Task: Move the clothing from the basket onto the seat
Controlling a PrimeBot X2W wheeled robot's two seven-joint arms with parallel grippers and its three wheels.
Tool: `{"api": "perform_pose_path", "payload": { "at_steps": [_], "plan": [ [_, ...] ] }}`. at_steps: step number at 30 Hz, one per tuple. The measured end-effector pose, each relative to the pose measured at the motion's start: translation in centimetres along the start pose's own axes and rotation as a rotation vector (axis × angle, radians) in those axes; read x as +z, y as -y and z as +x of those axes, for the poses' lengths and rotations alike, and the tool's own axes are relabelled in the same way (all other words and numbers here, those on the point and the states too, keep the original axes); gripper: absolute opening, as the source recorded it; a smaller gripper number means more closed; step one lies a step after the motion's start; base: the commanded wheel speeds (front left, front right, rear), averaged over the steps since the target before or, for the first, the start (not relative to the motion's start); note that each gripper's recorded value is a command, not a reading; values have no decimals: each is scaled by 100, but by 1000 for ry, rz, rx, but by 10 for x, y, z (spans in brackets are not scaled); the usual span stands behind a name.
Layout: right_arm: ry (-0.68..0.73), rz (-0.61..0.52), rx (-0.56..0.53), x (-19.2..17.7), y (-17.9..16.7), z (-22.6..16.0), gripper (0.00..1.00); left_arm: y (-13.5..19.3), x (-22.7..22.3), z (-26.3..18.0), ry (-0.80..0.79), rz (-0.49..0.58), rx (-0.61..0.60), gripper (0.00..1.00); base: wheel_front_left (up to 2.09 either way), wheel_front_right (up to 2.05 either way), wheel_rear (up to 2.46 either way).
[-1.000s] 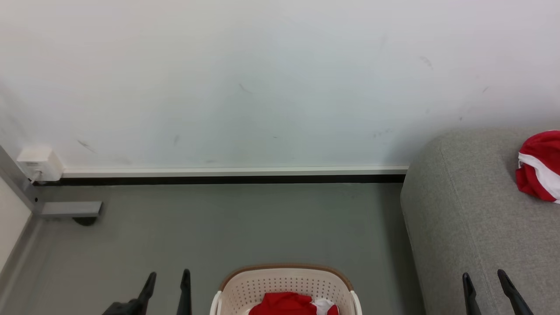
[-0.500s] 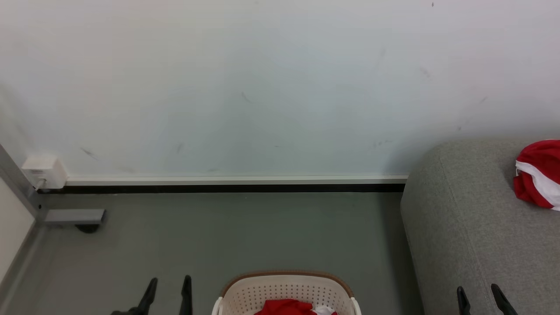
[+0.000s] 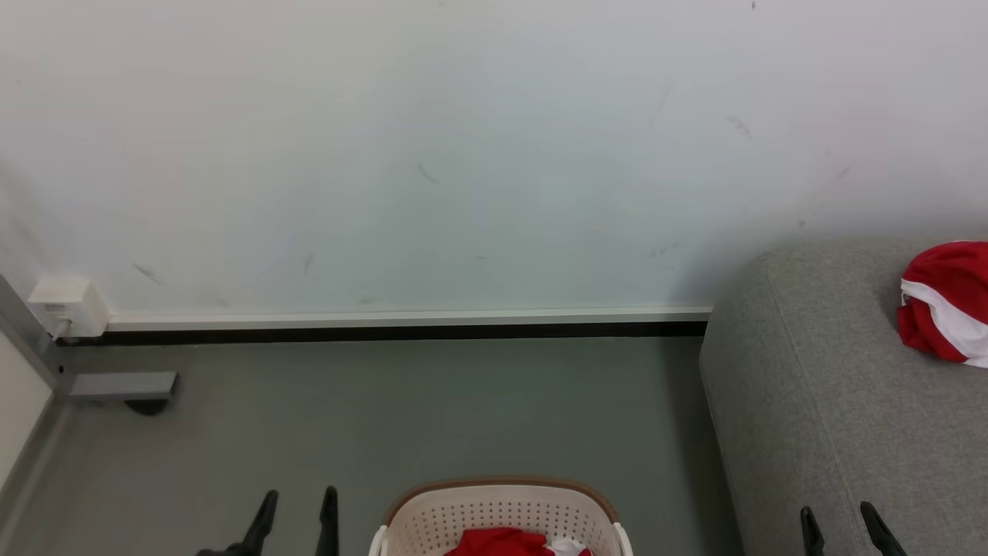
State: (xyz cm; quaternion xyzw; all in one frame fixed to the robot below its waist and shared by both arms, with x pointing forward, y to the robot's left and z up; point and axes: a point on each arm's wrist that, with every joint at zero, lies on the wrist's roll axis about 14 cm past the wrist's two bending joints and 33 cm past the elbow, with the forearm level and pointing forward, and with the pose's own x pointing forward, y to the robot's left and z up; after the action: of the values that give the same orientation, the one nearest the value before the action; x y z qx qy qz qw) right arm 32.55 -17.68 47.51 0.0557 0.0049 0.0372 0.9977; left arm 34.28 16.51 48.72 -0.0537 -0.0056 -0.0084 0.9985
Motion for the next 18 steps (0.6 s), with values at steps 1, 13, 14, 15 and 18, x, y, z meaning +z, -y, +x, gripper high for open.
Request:
{"api": "perform_pose_path", "payload": {
  "at_steps": [1,13,14,15,18],
  "plan": [
    [0,0,-2,0,1,0,100,0,0,0,-1,0,-1,100,0,0,0],
    [7,1,-12,2,3,-1,100,4,-1,3,-1,-3,-13,100,0,0,0],
    [7,1,-12,2,4,-1,100,4,-1,3,-1,-3,-15,100,0,0,0],
    [7,1,-13,2,4,-1,100,5,-2,3,-2,-5,-15,100,0,0,0],
    [11,3,-18,4,5,-1,100,12,-4,4,-10,-4,-40,100,0,0,0]
  ]
}}
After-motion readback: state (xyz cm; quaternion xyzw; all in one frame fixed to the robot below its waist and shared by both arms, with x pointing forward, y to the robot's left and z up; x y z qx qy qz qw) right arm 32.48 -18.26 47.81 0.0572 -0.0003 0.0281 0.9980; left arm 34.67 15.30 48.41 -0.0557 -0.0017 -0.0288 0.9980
